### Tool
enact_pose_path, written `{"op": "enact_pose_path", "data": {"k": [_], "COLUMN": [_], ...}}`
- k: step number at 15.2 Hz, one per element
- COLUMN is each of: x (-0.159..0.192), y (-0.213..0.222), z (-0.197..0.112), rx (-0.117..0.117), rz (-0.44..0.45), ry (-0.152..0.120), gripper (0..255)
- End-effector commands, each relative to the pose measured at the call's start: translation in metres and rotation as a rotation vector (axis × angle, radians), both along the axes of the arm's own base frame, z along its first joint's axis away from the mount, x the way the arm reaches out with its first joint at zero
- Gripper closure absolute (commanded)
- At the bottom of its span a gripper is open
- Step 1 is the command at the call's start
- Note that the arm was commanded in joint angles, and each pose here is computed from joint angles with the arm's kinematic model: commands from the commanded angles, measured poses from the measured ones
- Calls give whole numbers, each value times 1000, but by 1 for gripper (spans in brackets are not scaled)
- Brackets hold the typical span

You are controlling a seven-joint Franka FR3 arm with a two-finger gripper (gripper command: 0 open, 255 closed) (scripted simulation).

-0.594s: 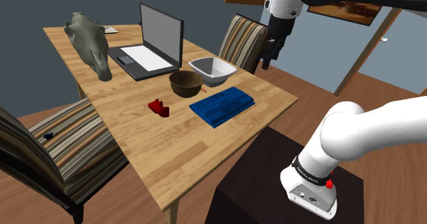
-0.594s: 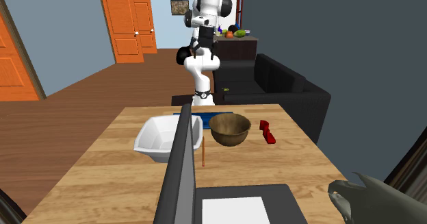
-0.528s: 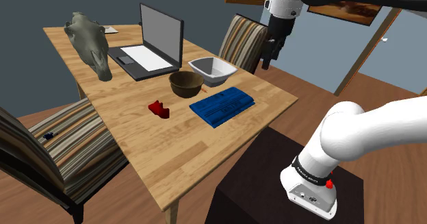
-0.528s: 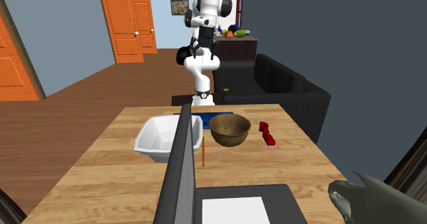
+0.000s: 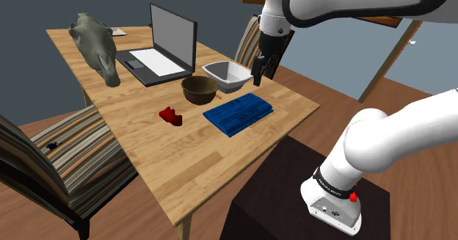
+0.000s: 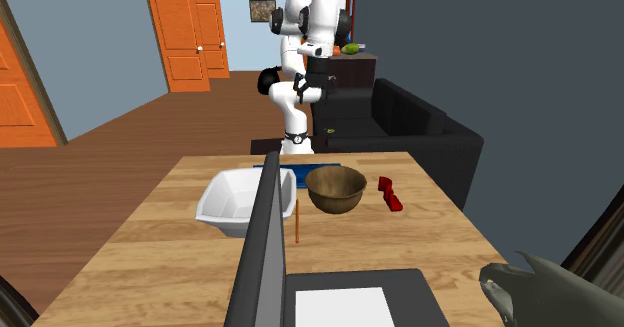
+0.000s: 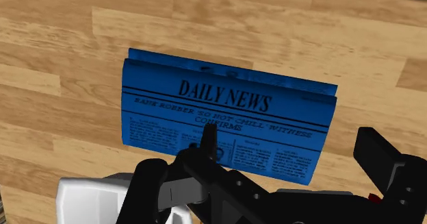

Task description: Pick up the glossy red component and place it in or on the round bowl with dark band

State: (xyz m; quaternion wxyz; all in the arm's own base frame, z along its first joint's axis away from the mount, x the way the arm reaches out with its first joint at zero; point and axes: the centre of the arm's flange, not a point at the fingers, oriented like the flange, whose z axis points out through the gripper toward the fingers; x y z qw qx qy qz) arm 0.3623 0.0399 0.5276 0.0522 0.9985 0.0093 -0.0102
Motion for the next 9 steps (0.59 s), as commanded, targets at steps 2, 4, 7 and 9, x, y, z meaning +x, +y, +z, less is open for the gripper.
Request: {"op": "enact_pose_path", "data": {"k": [2, 4, 7, 9], "x": [23, 40, 65, 82], "y": [15, 27, 45, 57], "z": [-20, -34, -55, -68], "rx": [17, 28, 44, 55], "rz": [-16, -26, -41, -51], "ry": [-10, -15, -23, -29], "gripper": [0, 0, 0, 0]}}
